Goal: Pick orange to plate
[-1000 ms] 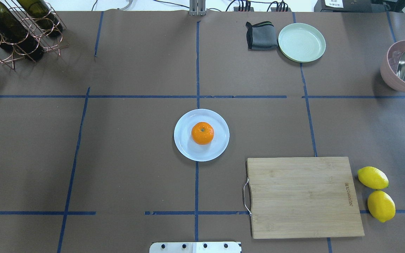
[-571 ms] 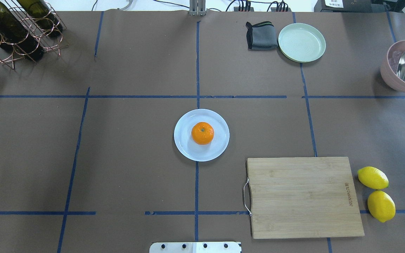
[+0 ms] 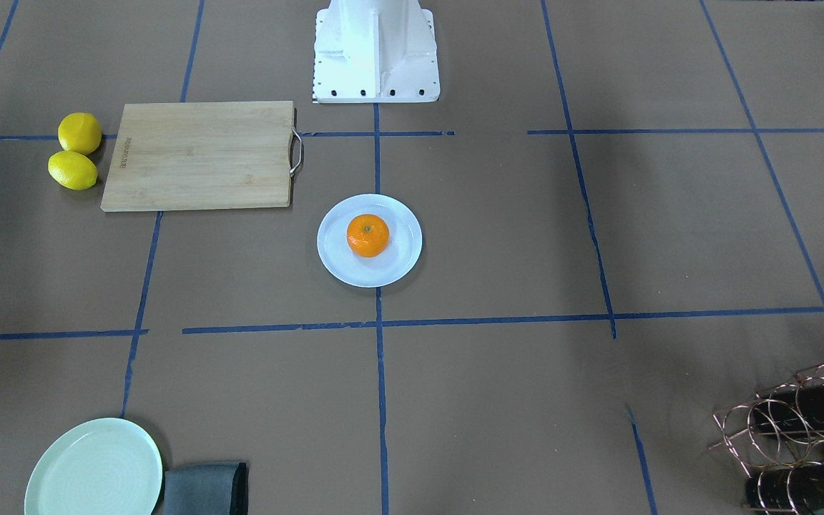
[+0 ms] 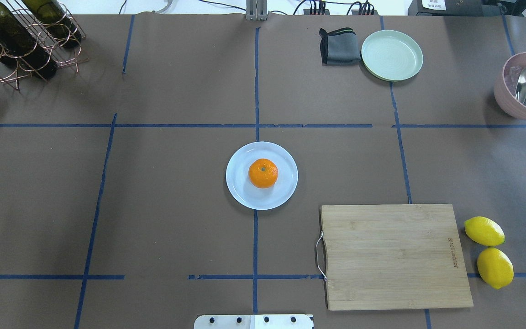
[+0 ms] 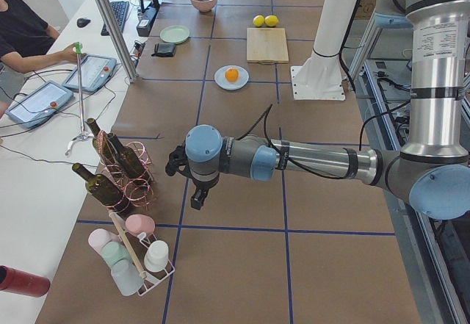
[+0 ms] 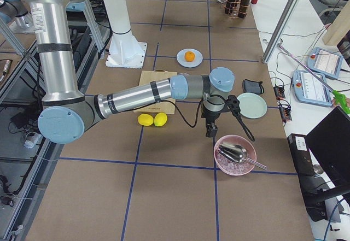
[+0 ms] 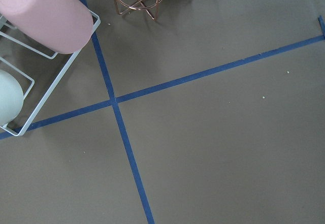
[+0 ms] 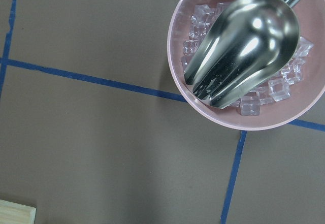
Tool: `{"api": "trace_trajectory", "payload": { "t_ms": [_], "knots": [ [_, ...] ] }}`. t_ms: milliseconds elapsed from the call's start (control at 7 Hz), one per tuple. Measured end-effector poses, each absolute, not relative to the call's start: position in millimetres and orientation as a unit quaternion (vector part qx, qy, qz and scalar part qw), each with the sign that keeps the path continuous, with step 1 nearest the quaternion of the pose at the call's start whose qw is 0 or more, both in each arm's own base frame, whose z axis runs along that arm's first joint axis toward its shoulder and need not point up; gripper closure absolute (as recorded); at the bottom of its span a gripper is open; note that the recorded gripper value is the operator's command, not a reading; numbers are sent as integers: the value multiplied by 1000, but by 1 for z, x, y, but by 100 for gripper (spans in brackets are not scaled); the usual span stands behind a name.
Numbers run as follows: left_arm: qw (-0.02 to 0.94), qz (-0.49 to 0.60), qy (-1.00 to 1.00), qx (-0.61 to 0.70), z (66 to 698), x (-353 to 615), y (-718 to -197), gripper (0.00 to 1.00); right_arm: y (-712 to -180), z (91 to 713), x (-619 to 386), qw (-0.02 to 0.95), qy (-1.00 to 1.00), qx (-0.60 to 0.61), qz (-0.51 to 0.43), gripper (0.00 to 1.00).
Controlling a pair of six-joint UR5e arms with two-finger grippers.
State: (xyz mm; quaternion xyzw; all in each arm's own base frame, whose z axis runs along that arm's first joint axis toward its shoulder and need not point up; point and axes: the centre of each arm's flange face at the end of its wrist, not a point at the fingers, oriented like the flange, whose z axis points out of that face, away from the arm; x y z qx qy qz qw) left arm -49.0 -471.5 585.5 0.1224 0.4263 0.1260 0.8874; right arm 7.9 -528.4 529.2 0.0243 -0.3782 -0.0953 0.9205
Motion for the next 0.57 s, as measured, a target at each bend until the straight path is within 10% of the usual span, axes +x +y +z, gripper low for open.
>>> {"api": "trace_trajectory", "payload": {
  "t_ms": [571],
  "knots": [
    [887, 132, 425, 126, 579, -45, -474, 0, -530, 527, 9, 921, -377, 28, -96, 0]
  ]
}}
